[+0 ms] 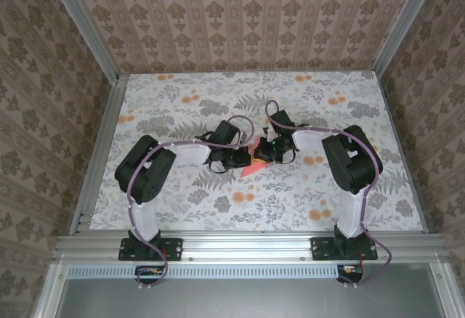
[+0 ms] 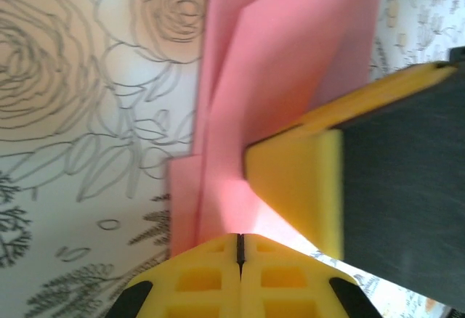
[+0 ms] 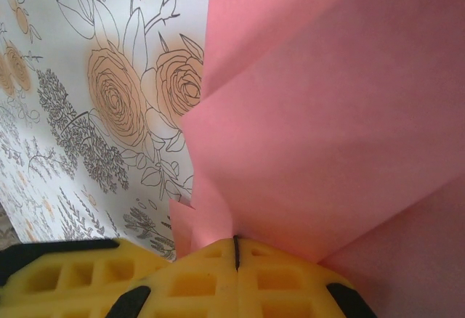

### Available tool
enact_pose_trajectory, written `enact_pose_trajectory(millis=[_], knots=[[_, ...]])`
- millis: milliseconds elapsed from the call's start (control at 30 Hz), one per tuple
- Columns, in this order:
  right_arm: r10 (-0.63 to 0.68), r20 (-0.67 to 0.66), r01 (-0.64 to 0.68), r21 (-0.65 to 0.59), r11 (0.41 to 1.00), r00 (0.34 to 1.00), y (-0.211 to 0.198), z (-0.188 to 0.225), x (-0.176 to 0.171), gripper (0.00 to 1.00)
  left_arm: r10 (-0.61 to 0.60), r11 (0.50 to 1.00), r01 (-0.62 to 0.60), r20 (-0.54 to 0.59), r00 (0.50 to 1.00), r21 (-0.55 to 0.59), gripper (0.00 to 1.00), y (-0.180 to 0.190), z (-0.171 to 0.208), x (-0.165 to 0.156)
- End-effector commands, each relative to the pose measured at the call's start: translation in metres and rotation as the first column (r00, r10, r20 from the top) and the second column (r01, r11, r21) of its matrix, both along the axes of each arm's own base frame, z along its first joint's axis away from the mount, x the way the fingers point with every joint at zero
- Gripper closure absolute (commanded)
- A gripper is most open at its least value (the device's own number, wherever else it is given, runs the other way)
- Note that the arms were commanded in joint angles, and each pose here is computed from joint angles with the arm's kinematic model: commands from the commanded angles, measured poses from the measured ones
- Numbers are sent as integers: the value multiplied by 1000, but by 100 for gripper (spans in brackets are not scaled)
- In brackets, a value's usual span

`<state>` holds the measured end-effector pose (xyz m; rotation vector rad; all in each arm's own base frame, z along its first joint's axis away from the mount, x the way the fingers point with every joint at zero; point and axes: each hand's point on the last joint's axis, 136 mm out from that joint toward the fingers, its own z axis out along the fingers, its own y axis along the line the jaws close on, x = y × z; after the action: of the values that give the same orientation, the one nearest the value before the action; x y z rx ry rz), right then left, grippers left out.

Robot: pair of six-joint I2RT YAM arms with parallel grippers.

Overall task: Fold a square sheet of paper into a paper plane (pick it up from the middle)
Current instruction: Fourth fold the wing at the center of the table.

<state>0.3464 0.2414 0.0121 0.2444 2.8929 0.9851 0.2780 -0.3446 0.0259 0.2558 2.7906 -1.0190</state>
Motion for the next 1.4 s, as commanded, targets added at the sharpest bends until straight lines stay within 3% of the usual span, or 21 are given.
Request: enact_pose_trajectory(millis=[0, 500, 900, 1367], knots=[[-63, -113, 45, -151, 987, 992, -31, -46, -21, 99, 25, 1000, -25, -10, 1000, 15, 100, 1, -9, 6], [-43, 14, 44, -63, 997, 999, -32, -23, 19, 98, 20, 979, 15, -167, 986, 203, 100, 39, -53, -30], [-141, 64, 144, -42, 989, 988, -64, -21, 66, 97, 8, 979, 32, -194, 981, 201, 100, 40, -58, -37], [-152, 121, 160, -61, 985, 981, -85, -11, 97, 97, 0, 978, 43, -207, 978, 202, 100, 40, -60, -39]])
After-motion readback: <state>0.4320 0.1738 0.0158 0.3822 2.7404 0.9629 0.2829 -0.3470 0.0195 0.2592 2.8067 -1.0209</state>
